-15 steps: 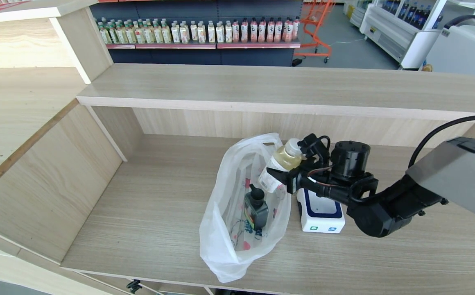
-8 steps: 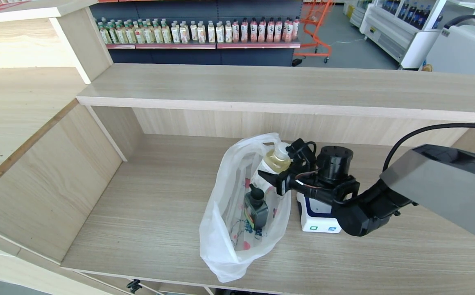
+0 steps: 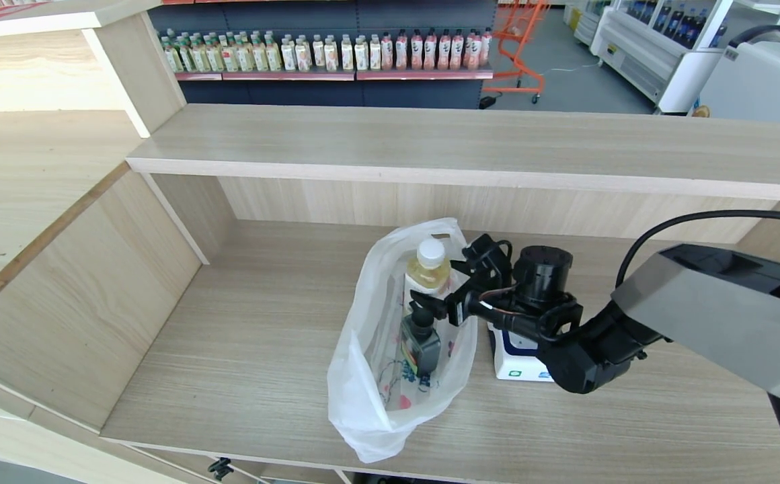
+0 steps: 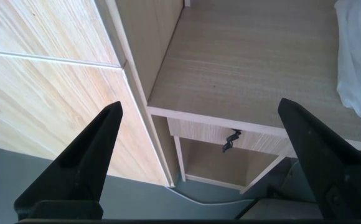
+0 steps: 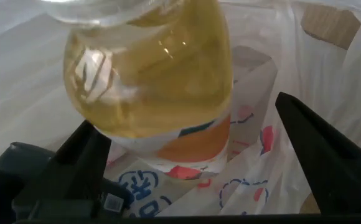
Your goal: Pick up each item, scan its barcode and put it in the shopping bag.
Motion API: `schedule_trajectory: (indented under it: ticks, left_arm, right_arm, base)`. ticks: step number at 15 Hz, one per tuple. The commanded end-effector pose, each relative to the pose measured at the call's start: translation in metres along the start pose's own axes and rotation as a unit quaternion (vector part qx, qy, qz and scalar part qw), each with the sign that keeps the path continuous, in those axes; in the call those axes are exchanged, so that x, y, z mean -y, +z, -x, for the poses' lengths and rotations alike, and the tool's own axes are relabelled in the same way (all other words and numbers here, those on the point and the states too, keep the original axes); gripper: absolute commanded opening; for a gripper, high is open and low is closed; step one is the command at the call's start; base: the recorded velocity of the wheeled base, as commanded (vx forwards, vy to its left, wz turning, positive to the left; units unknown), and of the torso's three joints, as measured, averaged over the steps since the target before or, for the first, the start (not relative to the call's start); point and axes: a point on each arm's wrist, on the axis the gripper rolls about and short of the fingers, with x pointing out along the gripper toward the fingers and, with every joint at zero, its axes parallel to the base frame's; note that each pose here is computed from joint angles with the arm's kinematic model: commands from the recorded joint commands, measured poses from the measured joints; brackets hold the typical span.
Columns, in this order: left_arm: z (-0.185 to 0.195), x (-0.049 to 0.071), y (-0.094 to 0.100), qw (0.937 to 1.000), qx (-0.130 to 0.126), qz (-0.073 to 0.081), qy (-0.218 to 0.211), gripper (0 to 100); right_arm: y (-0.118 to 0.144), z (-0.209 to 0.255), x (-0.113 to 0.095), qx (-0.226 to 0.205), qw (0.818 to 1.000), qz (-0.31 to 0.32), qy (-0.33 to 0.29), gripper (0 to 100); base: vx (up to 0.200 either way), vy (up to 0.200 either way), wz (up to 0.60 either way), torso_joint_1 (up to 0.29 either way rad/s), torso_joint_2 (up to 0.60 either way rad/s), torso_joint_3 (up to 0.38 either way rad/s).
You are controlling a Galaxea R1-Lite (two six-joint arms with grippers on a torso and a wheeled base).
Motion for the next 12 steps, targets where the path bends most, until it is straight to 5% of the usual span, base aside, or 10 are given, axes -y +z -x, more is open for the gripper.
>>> schedule_trajectory:
  ticks: [1, 4, 7, 12]
  left_arm:
    - [0.000, 0.000, 0.000, 1.0000, 0.000, 0.000, 0.000, 100]
    - [0.000, 0.000, 0.000, 1.0000, 0.000, 0.000, 0.000, 100]
    - [0.000, 0.000, 0.000, 1.0000, 0.000, 0.000, 0.000, 100]
    - [0.000, 0.000, 0.000, 1.0000, 0.000, 0.000, 0.000, 100]
  right_arm:
    - [0.025, 0.008, 0.003, 0.024, 0.999, -0.031, -0.005, 100]
    - [0.075, 0.041, 0.001, 0.051, 0.993, -0.104, -0.006, 100]
    - [0.101, 0.105, -0.013, 0.015, 0.990, -0.141, -0.011, 100]
    - [0.103, 0.215, -0.032, -0.008, 0.987, -0.147, -0.070, 100]
  base:
    - [0.000, 0.000, 0.00, 0.000, 0.00, 0.000]
    - [0.000, 0.000, 0.00, 0.000, 0.00, 0.000]
    - [0.000, 0.000, 0.00, 0.000, 0.00, 0.000]
    - [0.000, 0.000, 0.00, 0.000, 0.00, 0.000]
